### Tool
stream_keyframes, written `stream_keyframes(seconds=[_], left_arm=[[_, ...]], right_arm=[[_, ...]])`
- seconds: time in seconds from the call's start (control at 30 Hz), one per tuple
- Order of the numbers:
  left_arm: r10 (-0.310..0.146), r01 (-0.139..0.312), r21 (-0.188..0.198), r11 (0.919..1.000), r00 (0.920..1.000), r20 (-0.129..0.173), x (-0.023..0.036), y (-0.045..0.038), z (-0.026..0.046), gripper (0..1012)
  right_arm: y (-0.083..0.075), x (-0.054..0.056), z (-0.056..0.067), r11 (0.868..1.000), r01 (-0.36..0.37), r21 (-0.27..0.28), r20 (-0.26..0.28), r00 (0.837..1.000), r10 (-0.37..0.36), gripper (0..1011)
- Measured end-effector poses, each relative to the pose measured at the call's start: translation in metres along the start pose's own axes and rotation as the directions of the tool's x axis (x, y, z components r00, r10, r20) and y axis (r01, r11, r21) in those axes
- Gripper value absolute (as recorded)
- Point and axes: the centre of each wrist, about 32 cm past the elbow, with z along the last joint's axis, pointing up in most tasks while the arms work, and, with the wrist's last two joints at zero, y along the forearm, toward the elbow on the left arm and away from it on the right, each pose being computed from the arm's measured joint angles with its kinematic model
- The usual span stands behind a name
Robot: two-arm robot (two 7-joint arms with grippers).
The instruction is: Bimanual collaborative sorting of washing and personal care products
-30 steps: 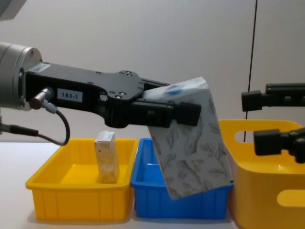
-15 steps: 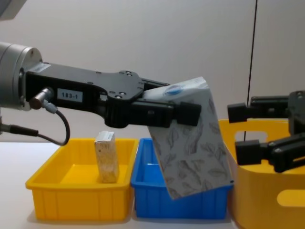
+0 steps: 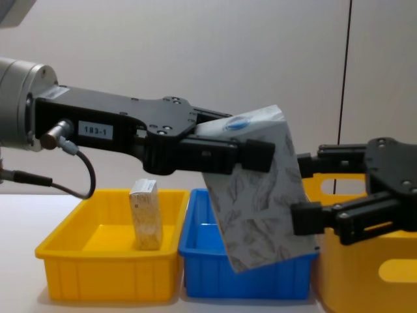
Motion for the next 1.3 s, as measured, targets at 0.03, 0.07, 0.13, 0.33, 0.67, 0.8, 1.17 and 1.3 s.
stream_keyframes(seconds=[0.03, 0.07, 0.13, 0.33, 0.67, 0.8, 1.17, 1.3], left_arm=[[0.0, 0.0, 0.0, 1.0, 1.0, 0.0, 0.0, 0.0, 0.0, 369], [0.0, 0.0, 0.0, 1.0, 1.0, 0.0, 0.0, 0.0, 0.0, 369], [0.0, 0.0, 0.0, 1.0, 1.0, 0.0, 0.0, 0.0, 0.0, 369], [0.0, 0.0, 0.0, 1.0, 1.0, 0.0, 0.0, 0.0, 0.0, 369], [0.0, 0.0, 0.0, 1.0, 1.0, 0.0, 0.0, 0.0, 0.0, 369], [0.0, 0.0, 0.0, 1.0, 1.0, 0.0, 0.0, 0.0, 0.0, 369], [0.001, -0.001, 0.0, 1.0, 1.0, 0.0, 0.0, 0.0001, 0.0001, 369], [0.003, -0.003, 0.0, 1.0, 1.0, 0.0, 0.0001, 0.0002, 0.0001, 369]], right_arm=[[0.002, 0.001, -0.001, 1.0, 0.004, 0.002, 0.0, 1.0, -0.004, 1002], [0.003, 0.001, -0.001, 1.0, 0.006, 0.003, 0.0, 1.0, -0.006, 1002], [0.006, 0.001, -0.002, 1.0, 0.011, 0.005, 0.0, 1.0, -0.011, 1002], [0.015, 0.002, -0.006, 1.0, 0.025, 0.01, -0.007, 1.0, -0.025, 1002], [0.024, 0.001, -0.01, 0.999, 0.032, 0.005, -0.028, 0.999, -0.032, 951], [0.027, 0.001, -0.01, 0.999, 0.035, 0.003, -0.035, 0.999, -0.035, 845], [0.031, 0.0, -0.012, 0.999, 0.035, -0.001, -0.044, 0.998, -0.035, 514], [0.032, 0.0, -0.012, 0.999, 0.034, -0.001, -0.045, 0.998, -0.034, 405]])
